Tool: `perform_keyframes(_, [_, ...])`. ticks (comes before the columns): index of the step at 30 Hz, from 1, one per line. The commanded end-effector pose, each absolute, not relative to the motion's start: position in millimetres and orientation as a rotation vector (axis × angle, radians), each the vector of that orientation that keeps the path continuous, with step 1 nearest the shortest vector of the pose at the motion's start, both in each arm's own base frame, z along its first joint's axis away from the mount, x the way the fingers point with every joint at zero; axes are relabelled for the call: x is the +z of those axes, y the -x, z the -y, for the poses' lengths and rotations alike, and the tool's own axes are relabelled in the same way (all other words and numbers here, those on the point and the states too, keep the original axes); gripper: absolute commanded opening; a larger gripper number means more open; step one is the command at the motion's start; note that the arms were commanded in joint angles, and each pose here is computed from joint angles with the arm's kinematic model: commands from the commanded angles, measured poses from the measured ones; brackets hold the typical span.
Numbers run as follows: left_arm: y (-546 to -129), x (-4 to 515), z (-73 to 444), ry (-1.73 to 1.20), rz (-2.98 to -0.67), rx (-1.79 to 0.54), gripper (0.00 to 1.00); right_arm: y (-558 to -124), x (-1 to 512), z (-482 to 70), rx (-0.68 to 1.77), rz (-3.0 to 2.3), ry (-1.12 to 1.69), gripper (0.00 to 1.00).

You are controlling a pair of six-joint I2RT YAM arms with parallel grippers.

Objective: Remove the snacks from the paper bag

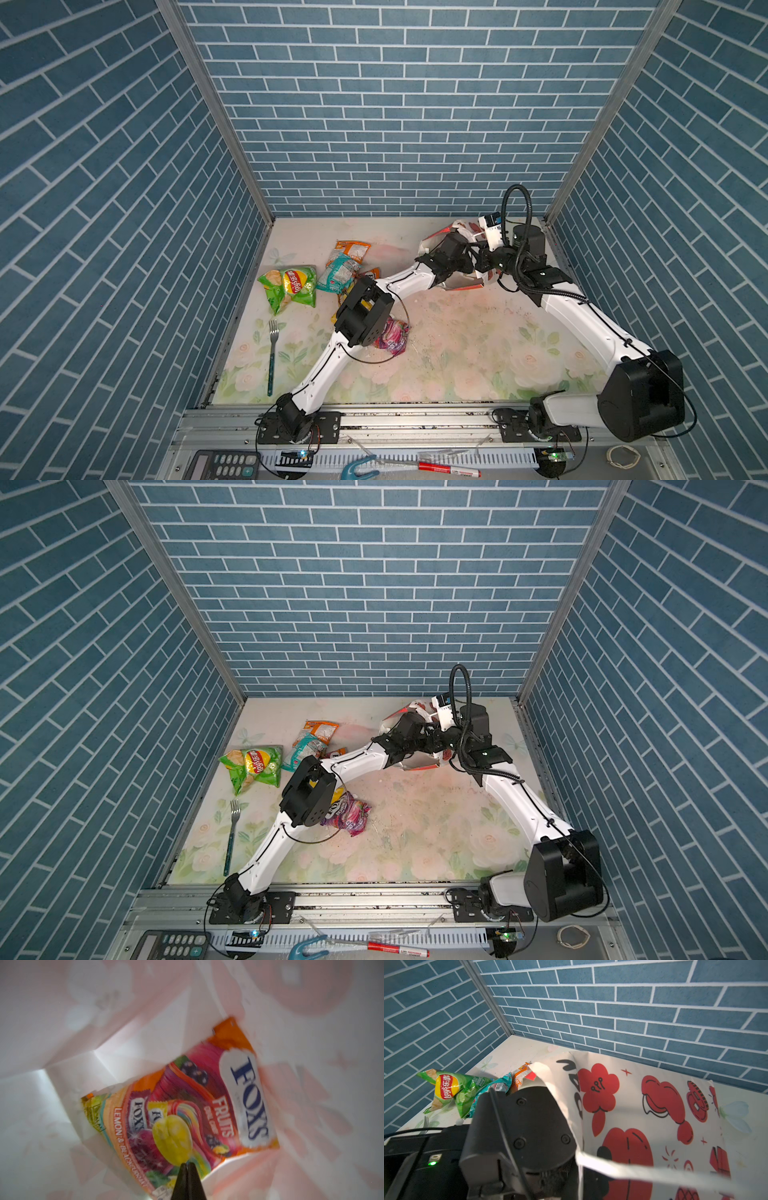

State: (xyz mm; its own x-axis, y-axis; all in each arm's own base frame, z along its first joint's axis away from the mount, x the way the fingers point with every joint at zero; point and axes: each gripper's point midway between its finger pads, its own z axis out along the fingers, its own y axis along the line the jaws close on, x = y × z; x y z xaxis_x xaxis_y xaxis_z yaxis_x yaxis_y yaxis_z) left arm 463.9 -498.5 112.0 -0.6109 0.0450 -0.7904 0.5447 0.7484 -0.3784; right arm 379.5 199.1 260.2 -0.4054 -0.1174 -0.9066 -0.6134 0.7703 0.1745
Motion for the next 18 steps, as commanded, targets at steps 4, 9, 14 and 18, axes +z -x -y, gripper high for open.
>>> perform_keyframes(4, [-441,173,497,-0.48,-1.97,-0.861,0.0,-362,279,-213,0.659,-1.868,0.63,0.0])
perform_keyframes(9, [-434,186,487,-0.452,-1.944,-0.88,0.0,-361,280,-211,0.645,-1.865,0.629,0.0])
perform_keyframes(14, [-435,187,477,-0.413,-1.95,-0.899,0.0,-359,279,-209,0.634,-1.87,0.639,0.0])
perform_keyframes(18, [-437,184,470,-0.362,-1.979,-0.96,0.0,-358,279,-208,0.628,-1.872,0.64,0.0])
